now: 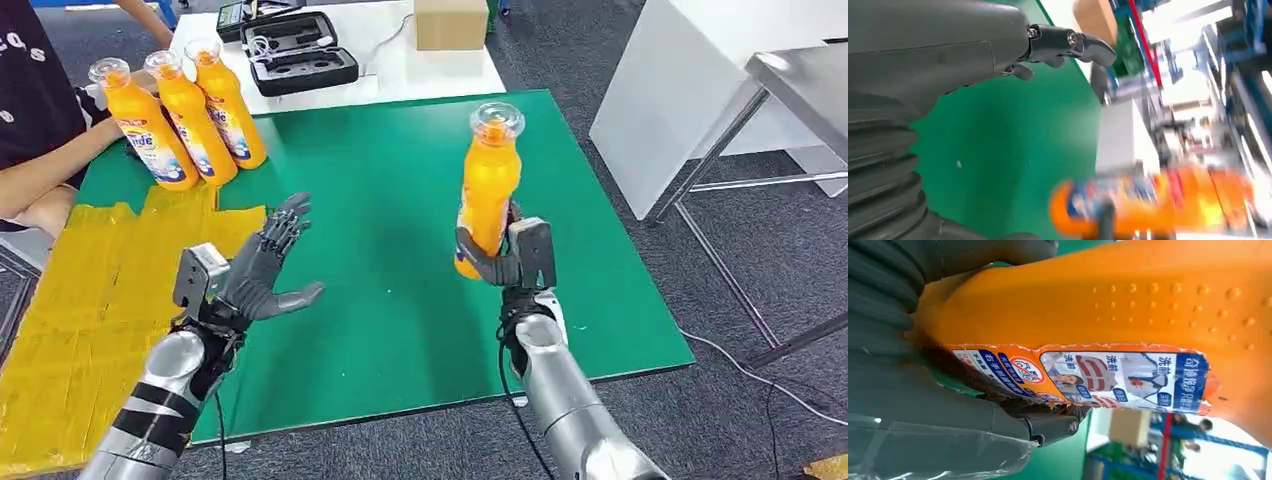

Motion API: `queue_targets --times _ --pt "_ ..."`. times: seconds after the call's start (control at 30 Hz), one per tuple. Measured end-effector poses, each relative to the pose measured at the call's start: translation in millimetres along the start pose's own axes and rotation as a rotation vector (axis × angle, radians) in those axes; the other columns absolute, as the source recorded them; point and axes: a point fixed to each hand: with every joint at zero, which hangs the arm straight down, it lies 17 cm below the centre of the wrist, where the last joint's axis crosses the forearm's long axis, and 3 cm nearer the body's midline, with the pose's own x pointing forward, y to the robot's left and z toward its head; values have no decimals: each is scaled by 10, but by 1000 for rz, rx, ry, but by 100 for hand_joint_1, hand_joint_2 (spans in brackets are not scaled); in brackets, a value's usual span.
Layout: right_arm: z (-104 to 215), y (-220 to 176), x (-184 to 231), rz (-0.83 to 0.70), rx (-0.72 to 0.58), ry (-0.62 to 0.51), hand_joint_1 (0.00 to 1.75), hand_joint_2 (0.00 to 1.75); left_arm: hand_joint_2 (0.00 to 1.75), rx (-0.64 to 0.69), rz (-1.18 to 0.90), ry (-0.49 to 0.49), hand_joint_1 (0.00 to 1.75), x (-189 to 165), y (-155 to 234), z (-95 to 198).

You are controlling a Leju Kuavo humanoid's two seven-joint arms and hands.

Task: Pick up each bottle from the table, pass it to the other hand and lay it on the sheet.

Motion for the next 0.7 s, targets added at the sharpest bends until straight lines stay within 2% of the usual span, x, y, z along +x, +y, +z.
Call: queue_targets --times 0.13,0.3,0.4,0.6,0.7 --pt "10 396 -15 4 100 -4 175 175 175 -30 16 -15 0 65 -105 -89" --pt "123 982 -27 85 247 -11 175 175 175 -84 44 -36 0 179 -262 -194" --pt "159 1155 -13 119 295 -26 175 175 175 -109 48 -36 0 187 -342 -211" --pt "392 1617 80 425 412 -205 175 175 175 -156 67 -31 0 204 -550 -271" --pt "555 1816 96 521 448 -277 175 175 175 -166 72 -17 0 160 -590 -274"
